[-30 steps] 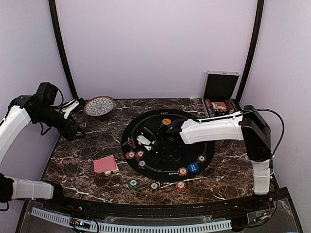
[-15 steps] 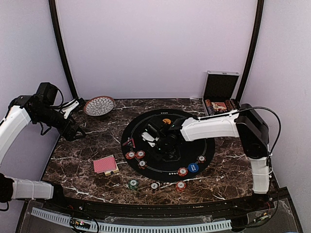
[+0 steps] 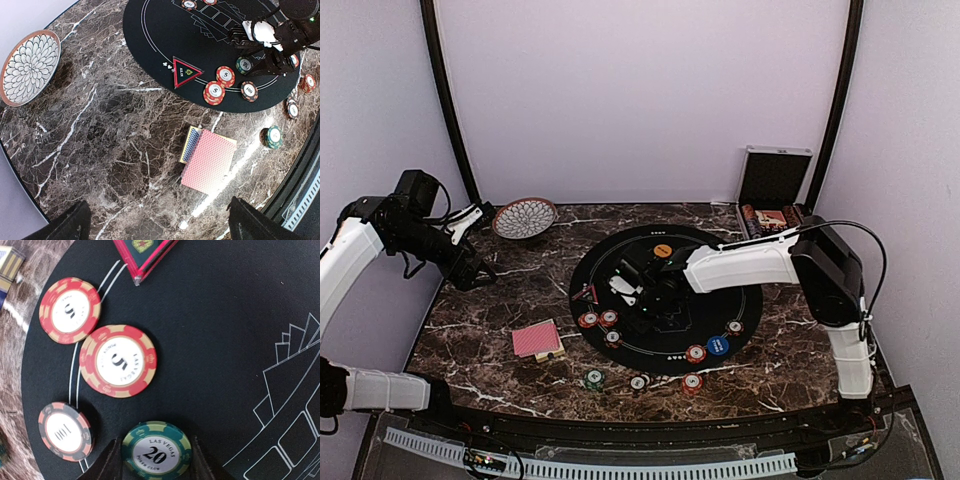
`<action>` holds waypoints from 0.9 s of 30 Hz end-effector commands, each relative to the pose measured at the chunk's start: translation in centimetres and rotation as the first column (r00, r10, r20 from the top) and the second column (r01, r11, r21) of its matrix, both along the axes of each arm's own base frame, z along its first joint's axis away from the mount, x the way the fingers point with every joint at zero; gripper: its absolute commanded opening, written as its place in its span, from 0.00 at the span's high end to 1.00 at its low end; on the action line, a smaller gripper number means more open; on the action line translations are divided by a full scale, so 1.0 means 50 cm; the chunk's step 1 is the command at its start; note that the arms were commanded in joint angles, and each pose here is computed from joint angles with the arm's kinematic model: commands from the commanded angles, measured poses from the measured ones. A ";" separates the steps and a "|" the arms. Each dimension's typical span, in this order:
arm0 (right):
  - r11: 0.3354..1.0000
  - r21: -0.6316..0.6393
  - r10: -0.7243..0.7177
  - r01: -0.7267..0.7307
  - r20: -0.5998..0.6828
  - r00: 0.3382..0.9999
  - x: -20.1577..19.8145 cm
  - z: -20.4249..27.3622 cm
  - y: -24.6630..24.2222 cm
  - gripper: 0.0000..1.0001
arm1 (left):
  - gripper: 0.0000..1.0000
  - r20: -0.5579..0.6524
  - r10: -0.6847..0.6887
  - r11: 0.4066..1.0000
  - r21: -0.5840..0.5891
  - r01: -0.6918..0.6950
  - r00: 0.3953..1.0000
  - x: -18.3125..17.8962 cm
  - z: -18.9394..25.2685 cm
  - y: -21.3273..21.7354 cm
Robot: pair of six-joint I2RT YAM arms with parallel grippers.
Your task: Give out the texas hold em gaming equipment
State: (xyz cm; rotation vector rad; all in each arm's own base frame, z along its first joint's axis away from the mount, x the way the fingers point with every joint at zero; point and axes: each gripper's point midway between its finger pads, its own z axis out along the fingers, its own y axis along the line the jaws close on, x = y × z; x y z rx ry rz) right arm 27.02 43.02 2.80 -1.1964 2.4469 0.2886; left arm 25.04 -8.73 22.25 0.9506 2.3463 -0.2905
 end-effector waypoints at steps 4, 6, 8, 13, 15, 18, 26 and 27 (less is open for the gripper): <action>0.998 0.053 -0.020 0.018 0.031 0.999 0.019 0.053 0.013 0.45 | 0.01 -0.026 -0.016 1.000 -0.012 0.016 1.000 -0.017 -0.005 -0.006; 0.998 0.061 -0.018 0.016 0.039 0.999 0.019 0.068 0.014 0.44 | 0.01 -0.027 -0.016 1.000 -0.013 0.015 1.000 -0.017 -0.006 -0.006; 0.997 0.073 -0.015 0.012 0.047 0.999 0.016 0.086 0.016 0.45 | 0.01 -0.026 -0.016 1.000 -0.012 0.016 1.000 -0.017 -0.005 -0.006; 0.995 0.092 0.025 -0.032 0.080 0.997 -0.020 0.128 0.031 0.47 | 0.01 -0.027 -0.013 1.000 -0.012 0.013 1.000 -0.018 -0.005 -0.005; 0.994 0.090 0.057 -0.064 0.083 0.995 -0.050 0.137 0.041 0.45 | 0.01 -0.027 -0.014 1.000 -0.013 0.014 1.000 -0.018 -0.004 -0.005; 0.987 0.105 0.111 -0.119 0.079 0.991 -0.107 0.146 0.062 0.39 | 0.01 -0.025 -0.015 1.000 -0.015 0.015 1.000 -0.018 -0.003 -0.006; 0.958 0.108 0.266 -0.266 0.009 0.964 -0.240 0.109 0.118 0.28 | 0.01 -0.029 -0.021 1.000 -0.019 0.020 0.999 -0.019 -0.004 -0.008; 0.950 0.117 0.292 -0.289 -0.010 0.956 -0.254 0.105 0.126 0.28 | 0.01 -0.032 -0.021 1.000 -0.016 0.021 0.999 -0.020 -0.006 -0.007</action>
